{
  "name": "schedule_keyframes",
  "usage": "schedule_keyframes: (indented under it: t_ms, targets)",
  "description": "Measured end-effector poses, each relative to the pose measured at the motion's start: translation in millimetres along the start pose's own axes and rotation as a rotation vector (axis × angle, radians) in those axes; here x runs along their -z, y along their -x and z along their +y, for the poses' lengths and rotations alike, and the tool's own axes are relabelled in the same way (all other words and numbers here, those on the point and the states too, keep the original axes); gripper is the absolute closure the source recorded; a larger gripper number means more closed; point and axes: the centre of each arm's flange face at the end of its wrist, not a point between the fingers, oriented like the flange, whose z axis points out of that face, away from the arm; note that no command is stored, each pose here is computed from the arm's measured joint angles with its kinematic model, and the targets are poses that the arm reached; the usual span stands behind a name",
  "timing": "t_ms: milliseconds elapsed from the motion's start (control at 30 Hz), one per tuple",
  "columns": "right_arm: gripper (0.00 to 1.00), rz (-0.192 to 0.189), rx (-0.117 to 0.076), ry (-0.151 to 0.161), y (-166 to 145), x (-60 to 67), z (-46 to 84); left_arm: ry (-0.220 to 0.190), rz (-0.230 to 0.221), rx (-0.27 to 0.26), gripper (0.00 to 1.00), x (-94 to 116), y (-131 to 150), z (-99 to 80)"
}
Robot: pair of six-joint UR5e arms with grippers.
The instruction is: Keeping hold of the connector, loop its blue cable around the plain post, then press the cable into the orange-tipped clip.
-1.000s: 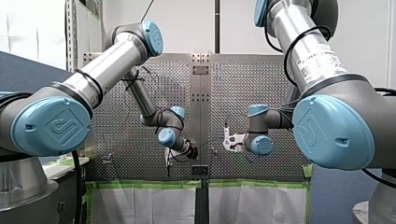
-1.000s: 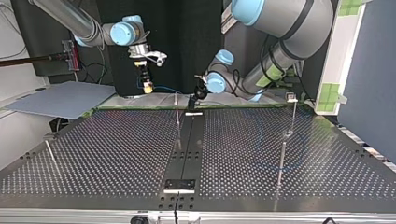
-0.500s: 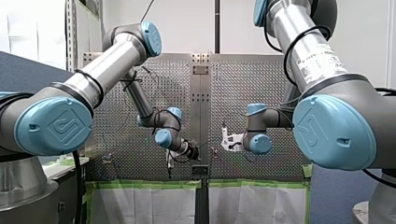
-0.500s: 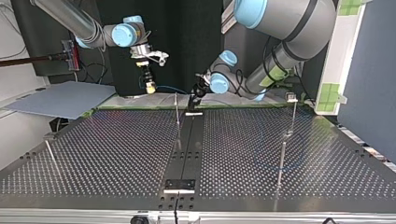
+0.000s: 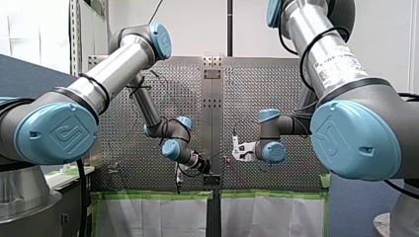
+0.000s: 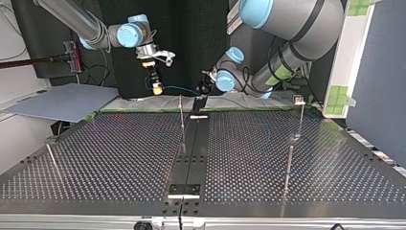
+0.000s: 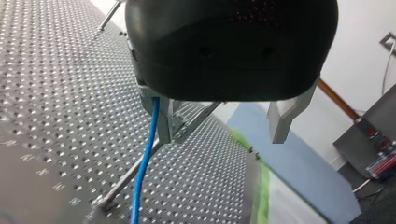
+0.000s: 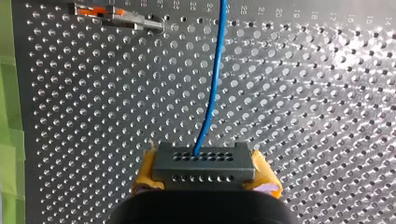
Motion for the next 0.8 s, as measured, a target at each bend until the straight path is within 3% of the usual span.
schedule_keyframes:
  t_ms: [333,633,800]
  targets:
    - [1.0,-0.002,0.001,-0.013,0,1.5,-7.4,0.038,-0.052,0.008,0.0,-3,5,4.7]
    - [1.0,0.002,-0.003,-0.017,-1,1.0,-10.2,0.017,-0.05,-0.004,0.0,-3,3,-2.9]
    - [1.0,0.002,-0.006,-0.017,-1,0.9,-10.3,-0.002,-0.057,-0.027,0.0,-2,3,-18.5]
